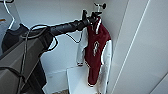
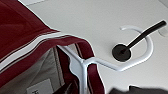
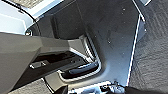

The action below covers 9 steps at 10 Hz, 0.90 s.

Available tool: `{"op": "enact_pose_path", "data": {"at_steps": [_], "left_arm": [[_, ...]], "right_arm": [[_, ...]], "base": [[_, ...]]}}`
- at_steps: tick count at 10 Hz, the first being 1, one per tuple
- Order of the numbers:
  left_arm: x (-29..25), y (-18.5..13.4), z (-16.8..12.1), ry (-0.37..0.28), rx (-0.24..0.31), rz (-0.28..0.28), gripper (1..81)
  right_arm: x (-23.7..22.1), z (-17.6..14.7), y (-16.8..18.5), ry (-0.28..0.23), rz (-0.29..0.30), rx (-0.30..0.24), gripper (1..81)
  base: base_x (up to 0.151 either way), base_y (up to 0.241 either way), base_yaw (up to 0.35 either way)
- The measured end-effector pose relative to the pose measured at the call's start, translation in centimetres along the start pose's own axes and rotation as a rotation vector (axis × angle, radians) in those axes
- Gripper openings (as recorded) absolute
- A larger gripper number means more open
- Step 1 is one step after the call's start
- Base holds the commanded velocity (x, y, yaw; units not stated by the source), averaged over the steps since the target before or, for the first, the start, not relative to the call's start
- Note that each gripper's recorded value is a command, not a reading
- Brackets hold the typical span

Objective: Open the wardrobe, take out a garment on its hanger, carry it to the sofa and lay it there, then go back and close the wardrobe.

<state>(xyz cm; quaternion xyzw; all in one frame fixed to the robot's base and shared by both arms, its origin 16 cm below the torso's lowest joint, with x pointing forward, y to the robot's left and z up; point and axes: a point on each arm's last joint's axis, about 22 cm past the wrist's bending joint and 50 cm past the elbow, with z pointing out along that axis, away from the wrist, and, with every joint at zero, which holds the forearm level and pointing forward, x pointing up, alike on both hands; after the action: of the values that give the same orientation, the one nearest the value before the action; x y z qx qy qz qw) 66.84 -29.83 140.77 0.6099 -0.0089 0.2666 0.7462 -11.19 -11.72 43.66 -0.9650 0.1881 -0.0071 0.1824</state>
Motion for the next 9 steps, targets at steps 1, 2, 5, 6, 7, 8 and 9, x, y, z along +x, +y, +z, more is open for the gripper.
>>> {"op": "enact_pose_path", "data": {"at_steps": [1, 2, 5, 6, 7, 8, 9], "left_arm": [[-0.2, 0.0, 0.1, 0.003, -0.023, 0.004, 81.1], [-0.5, -0.3, 0.3, 0.005, -0.033, 0.013, 81.1], [0.1, -0.9, 0.7, 0.036, -0.055, 0.055, 81.1], [0.0, -0.8, 1.1, 0.042, -0.061, 0.079, 81.1], [-0.2, -0.9, 1.5, 0.044, -0.061, 0.097, 81.1], [-0.6, -0.8, 1.8, 0.043, -0.066, 0.11, 81.1], [-0.8, -0.7, 1.9, 0.042, -0.079, 0.118, 81.1]], "right_arm": [[0.0, 0.1, -0.3, -0.001, 0.005, 0.002, 81.1], [-0.1, 0.2, -0.7, -0.001, 0.017, 0.007, 81.1], [0.0, 0.2, -0.6, 0.0, 0.032, 0.004, 81.1], [0.0, 0.2, -0.5, 0.0, 0.035, 0.003, 81.1], [0.0, 0.2, -0.6, 0.0, 0.036, 0.004, 81.1], [0.0, 0.2, -0.5, 0.0, 0.042, 0.003, 81.1], [-0.1, 0.2, -0.5, 0.001, 0.047, 0.002, 81.1]], "base": [[0.0, 0.0, 0.0], [0.0, 0.0, 0.0], [0.0, 0.0, 0.0], [0.0, 0.0, 0.0], [0.0, 0.0, 0.0], [0.0, 0.0, 0.0], [0.0, 0.0, 0.0]]}}
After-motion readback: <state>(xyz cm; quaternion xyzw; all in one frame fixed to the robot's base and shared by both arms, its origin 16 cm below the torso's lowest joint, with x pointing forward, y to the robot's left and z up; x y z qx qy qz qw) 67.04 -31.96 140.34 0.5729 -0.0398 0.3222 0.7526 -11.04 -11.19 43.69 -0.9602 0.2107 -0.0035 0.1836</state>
